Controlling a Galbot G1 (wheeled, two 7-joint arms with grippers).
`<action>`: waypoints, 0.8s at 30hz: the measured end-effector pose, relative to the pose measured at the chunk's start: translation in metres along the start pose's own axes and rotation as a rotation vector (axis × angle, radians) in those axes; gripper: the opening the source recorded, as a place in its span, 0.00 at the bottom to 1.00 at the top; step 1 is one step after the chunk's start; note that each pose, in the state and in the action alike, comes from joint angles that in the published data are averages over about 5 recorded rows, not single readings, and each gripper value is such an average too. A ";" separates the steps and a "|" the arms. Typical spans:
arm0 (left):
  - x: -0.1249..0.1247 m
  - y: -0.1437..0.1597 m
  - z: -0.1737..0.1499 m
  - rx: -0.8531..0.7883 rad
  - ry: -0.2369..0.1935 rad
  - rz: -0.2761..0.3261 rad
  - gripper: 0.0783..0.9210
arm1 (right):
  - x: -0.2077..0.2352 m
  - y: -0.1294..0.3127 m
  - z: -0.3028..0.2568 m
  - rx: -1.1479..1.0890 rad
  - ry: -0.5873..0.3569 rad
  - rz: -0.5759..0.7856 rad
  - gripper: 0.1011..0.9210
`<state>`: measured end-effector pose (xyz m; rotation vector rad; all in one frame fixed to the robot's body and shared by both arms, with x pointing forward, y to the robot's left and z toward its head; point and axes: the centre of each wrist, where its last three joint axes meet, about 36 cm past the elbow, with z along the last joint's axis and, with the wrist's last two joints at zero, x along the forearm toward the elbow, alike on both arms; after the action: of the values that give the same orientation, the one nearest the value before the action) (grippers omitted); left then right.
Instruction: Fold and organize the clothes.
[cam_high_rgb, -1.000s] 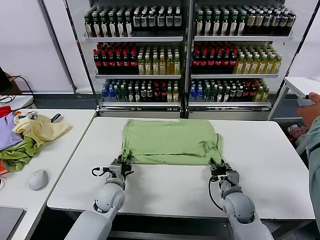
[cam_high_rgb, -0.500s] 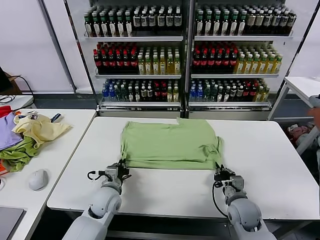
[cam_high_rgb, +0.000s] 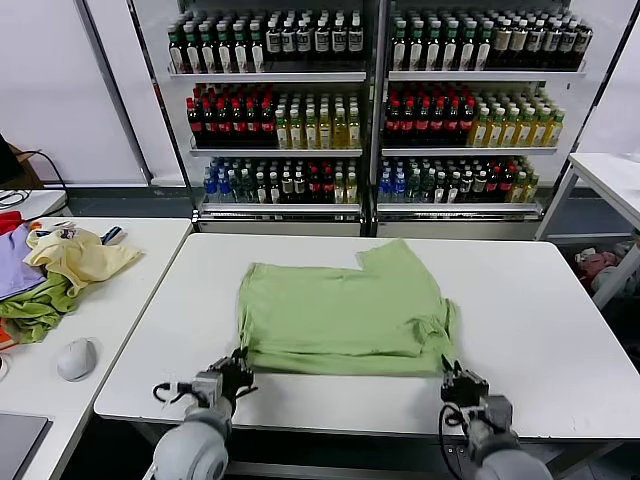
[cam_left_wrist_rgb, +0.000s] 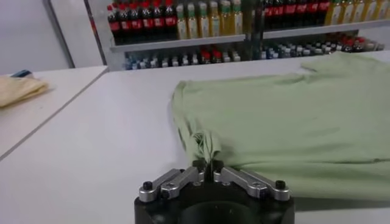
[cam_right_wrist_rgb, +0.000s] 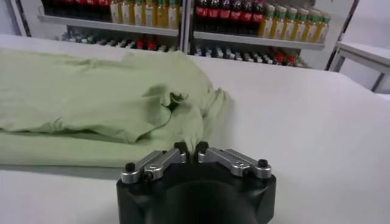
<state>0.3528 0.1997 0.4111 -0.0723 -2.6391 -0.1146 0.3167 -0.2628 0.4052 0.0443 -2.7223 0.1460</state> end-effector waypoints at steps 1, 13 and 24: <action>0.006 0.000 0.001 0.003 -0.001 0.000 0.04 | 0.006 0.000 0.000 0.005 0.003 0.000 0.08; 0.053 0.007 -0.001 -0.034 -0.043 -0.024 0.35 | 0.048 -0.005 -0.019 0.051 -0.062 0.019 0.37; 0.039 0.023 -0.024 -0.056 -0.110 -0.027 0.72 | 0.020 -0.012 -0.047 0.041 -0.141 0.015 0.77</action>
<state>0.3317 0.2214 0.4525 -0.0628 -2.7473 -0.1986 0.3176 -0.2697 0.4568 0.0472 -2.8610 0.2112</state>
